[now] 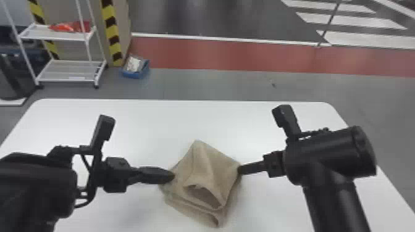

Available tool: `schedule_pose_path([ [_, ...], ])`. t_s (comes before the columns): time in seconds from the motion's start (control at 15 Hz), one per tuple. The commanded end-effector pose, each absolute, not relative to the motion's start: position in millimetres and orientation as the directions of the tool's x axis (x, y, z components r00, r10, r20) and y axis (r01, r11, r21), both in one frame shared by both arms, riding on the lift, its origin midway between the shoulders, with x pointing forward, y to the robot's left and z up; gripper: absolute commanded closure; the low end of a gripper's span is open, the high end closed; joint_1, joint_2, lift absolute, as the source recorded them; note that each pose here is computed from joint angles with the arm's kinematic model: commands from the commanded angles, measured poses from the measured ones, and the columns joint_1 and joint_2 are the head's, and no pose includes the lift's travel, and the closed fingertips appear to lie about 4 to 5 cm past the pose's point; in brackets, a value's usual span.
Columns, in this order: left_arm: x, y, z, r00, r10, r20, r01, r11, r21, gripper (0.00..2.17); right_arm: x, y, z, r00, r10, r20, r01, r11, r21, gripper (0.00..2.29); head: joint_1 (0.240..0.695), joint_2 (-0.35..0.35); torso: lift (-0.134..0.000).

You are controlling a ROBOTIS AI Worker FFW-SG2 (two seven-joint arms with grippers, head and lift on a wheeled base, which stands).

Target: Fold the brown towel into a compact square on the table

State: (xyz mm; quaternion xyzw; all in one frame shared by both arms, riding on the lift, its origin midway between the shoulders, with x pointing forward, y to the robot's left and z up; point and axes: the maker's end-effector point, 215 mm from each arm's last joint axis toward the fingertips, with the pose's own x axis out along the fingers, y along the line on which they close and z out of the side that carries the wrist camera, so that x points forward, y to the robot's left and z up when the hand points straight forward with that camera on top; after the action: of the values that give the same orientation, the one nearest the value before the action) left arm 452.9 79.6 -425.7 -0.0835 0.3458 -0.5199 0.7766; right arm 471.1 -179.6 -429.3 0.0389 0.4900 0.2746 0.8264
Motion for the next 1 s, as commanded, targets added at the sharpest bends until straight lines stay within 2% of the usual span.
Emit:
schedule_pose_path([
  [0.0,447.6,78.8,-422.9,0.209,-0.869,-0.448,0.754,0.435,-0.493,1.82,477.3,-173.4,-429.7,0.359,0.511,-0.781,-0.422,0.835,0.353,1.98,0.695,-0.121,-0.124],
  [0.4,429.8,76.2,-414.5,0.159,-0.891,-0.426,0.757,0.387,-0.526,1.82,496.7,-163.3,-423.2,0.356,0.539,-0.763,-0.421,0.822,0.384,1.98,0.695,-0.111,-0.124],
  [0.8,413.6,70.7,-404.5,0.111,-0.911,-0.398,0.772,0.331,-0.542,1.82,524.7,-189.7,-427.4,0.408,0.463,-0.787,-0.374,0.871,0.319,1.98,0.695,-0.13,-0.124],
  [0.93,417.1,73.2,-406.7,0.133,-0.903,-0.408,0.77,0.354,-0.531,1.82,522.6,-188.6,-426.9,0.406,0.477,-0.78,-0.362,0.867,0.341,1.98,0.695,-0.141,-0.124],
])
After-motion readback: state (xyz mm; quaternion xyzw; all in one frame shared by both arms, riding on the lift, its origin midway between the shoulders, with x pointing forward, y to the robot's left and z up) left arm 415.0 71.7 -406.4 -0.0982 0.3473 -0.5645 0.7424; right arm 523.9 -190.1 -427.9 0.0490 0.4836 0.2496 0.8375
